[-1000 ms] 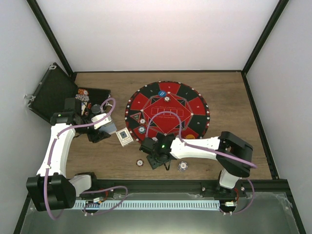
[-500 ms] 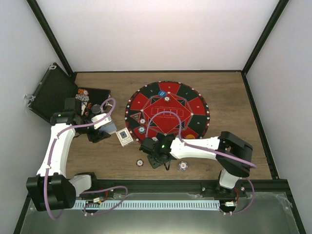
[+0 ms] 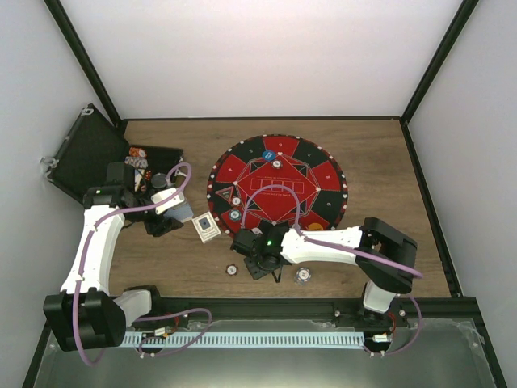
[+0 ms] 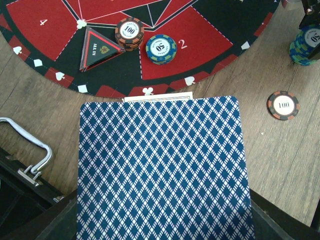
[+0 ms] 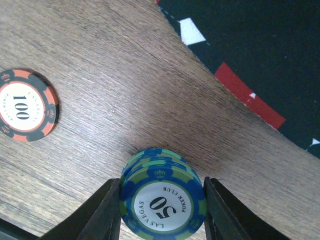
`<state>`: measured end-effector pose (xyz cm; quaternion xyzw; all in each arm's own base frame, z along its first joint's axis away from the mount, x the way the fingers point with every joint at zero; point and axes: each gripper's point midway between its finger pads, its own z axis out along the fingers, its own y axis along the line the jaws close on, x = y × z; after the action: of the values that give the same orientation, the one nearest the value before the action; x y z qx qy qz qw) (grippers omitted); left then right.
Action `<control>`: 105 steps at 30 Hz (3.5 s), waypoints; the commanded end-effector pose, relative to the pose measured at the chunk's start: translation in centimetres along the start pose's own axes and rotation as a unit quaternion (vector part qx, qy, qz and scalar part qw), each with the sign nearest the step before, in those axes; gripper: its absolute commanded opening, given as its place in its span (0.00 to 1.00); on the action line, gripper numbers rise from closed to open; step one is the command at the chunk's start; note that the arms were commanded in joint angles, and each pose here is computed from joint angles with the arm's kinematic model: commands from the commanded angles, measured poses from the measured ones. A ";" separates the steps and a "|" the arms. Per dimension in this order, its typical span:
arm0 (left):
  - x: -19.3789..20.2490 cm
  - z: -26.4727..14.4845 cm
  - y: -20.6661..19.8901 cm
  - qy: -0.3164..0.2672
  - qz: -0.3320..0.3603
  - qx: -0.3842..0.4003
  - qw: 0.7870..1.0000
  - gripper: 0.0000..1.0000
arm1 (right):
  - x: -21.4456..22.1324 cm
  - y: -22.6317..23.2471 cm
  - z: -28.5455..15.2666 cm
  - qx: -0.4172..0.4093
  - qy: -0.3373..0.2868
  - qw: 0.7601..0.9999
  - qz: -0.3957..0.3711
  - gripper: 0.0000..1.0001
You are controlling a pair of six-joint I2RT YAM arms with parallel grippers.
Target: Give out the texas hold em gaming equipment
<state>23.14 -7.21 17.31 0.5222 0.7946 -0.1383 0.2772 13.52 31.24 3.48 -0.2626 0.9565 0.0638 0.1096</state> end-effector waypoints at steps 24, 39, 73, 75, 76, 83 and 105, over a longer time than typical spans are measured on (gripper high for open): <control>-1.5 -1.0 0.1 -0.027 0.020 -0.006 0.999 0.11 | -20.8 -16.0 -9.8 0.080 -0.186 0.973 0.114 0.16; -1.5 -0.9 0.1 -0.025 0.018 0.002 1.000 0.11 | -30.1 -30.5 -1.1 0.110 -0.168 0.960 0.194 0.16; -1.2 -0.8 0.5 -0.017 0.016 -0.002 1.000 0.11 | -23.4 -19.0 -8.1 0.066 -0.197 0.967 0.144 0.73; -1.1 -0.8 0.3 -0.018 0.018 -0.003 1.000 0.11 | -20.1 -15.1 -7.6 0.054 -0.184 0.974 0.118 0.76; -1.1 -0.8 0.2 -0.017 0.019 -0.003 1.000 0.11 | -18.2 -13.5 -7.2 0.049 -0.174 0.977 0.111 0.77; -0.9 -0.7 -0.1 -0.015 0.017 -0.001 1.000 0.11 | -7.6 -3.8 -4.8 -0.018 -0.107 0.992 0.058 0.85; -1.3 -1.1 0.2 -0.020 0.020 -0.004 1.000 0.11 | 0.5 0.2 2.0 -0.016 0.001 1.000 0.002 0.70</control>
<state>23.32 -7.19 17.99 0.5239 0.7931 -0.1364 0.2792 13.64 31.79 2.31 -0.2632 0.9547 0.0871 0.1084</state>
